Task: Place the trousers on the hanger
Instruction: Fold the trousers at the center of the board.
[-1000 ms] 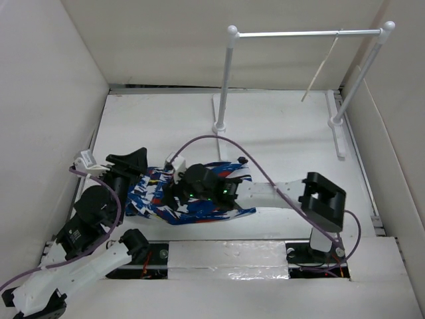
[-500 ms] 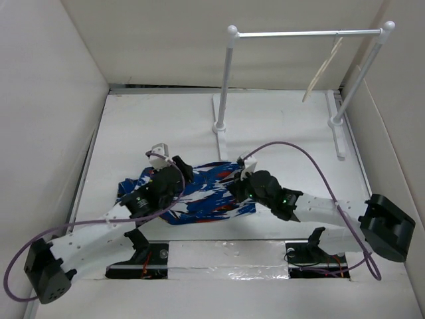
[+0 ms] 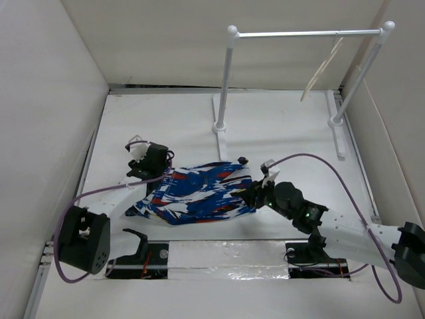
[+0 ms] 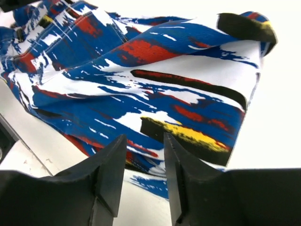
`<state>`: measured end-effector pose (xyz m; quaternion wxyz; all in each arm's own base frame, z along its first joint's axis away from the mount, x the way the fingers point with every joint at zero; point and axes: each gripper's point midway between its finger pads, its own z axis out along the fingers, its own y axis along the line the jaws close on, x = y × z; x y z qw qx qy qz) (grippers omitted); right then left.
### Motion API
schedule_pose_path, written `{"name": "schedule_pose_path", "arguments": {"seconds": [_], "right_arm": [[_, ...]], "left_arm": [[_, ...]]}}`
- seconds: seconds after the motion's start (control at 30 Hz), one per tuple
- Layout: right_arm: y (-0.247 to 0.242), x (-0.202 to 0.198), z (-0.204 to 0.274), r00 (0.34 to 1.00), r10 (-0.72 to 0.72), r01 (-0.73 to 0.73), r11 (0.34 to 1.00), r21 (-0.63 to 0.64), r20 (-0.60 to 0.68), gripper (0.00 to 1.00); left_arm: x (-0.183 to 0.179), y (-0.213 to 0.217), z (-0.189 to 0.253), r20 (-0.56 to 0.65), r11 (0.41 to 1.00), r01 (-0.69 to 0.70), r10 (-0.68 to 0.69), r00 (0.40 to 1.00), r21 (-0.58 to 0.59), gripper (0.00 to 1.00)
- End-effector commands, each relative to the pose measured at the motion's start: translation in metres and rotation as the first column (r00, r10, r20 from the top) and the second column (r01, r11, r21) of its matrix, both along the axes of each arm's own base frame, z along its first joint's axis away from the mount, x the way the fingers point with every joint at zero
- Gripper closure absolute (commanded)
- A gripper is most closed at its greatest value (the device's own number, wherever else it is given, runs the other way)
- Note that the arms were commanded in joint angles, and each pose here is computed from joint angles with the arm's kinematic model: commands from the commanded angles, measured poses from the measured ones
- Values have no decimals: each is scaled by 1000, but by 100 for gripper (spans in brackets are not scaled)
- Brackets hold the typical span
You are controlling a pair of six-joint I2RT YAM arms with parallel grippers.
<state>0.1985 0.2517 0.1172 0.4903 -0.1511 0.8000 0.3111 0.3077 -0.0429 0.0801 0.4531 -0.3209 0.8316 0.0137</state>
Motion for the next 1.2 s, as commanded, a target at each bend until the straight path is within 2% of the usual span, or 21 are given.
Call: {"name": "schedule_pose_path", "arguments": {"seconds": [0.0,0.1,0.27,0.43,0.6,0.7,0.9,0.97,1.0,1.03,1.1,1.17], "right_arm": [[-20,-3,-6,999,-43,43,999,-11,8,52],[-31,-5,-8,999,-34,34,999,-8,20,47],[-43,-12,-20,1000,-8,8,999,-46,-4,46],[-54,-6,-27,1000,-19,19,999,-34,-5,47],[-50,-8,-30,999,49,-50,998,-31,-15,52],[-51,-8,-30,998,59,-59,998,-21,-9,52],[-49,-11,-32,996,83,-83,997,-3,-17,52],[-48,-11,-33,996,87,-87,996,5,-23,51],[-51,-10,-37,996,78,-78,997,6,-34,50],[-50,-11,-38,996,82,-81,997,9,-41,50],[-52,-9,-41,996,77,-76,997,22,-50,49],[-50,-9,-42,995,88,-86,996,35,-55,52]], "left_arm": [[15,6,9,-10,999,-24,25,1000,25,41],[15,25,3,-49,991,-99,104,993,94,41],[20,40,4,-84,982,-147,158,984,119,40],[29,48,-10,-178,989,-115,130,975,91,33],[31,46,-23,-259,989,-83,112,959,119,33],[32,48,-24,-268,990,-78,108,957,120,35],[29,47,-28,-295,991,-64,98,951,122,45],[26,47,-29,-299,991,-65,98,949,119,52],[25,47,-29,-298,991,-63,95,950,116,56],[25,45,-31,-302,992,-59,89,949,108,66],[24,43,-32,-299,994,-56,82,951,94,79],[25,42,-31,-290,995,-55,77,954,84,89]]}}
